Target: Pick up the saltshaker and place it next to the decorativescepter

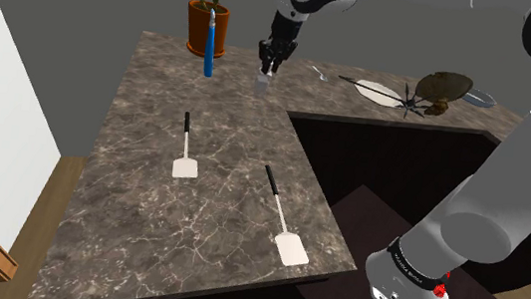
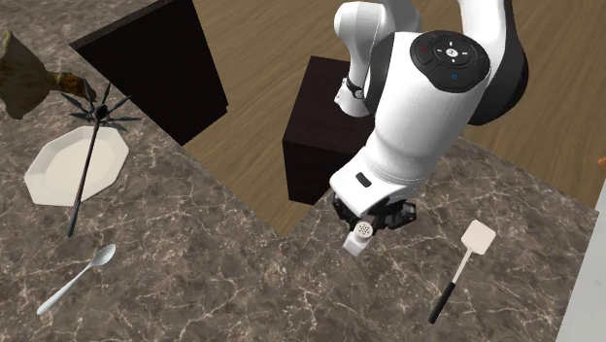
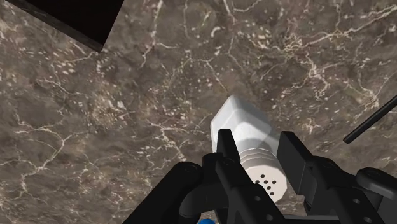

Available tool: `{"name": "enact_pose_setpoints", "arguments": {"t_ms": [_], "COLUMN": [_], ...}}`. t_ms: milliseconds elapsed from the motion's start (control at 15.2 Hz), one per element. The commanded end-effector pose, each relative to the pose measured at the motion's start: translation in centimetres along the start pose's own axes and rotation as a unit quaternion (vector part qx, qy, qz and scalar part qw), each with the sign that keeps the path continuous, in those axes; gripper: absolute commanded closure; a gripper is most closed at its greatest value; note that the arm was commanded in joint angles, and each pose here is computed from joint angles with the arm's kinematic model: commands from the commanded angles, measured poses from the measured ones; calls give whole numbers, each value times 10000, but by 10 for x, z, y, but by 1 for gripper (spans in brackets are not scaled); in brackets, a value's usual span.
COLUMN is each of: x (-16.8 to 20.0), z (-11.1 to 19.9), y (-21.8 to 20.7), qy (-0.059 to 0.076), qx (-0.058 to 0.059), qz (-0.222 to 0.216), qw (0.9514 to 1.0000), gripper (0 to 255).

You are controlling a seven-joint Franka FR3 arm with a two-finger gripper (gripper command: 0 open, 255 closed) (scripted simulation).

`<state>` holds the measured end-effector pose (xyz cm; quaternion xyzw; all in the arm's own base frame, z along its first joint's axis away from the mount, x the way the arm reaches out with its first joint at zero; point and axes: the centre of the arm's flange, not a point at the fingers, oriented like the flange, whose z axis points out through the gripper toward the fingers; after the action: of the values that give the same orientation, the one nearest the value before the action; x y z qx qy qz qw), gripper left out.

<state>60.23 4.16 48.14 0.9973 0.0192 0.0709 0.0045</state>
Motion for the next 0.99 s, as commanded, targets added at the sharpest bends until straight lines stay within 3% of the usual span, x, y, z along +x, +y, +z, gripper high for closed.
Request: {"name": "enact_pose_setpoints", "arguments": {"t_ms": [0,924], "x": [1,11], "z": [-10,-83], "y": [0,1], "qy": [-2,-2], "qx": [0,0], "qz": [-1,-1], "qw": [10000,10000], "gripper": [255,255]}}
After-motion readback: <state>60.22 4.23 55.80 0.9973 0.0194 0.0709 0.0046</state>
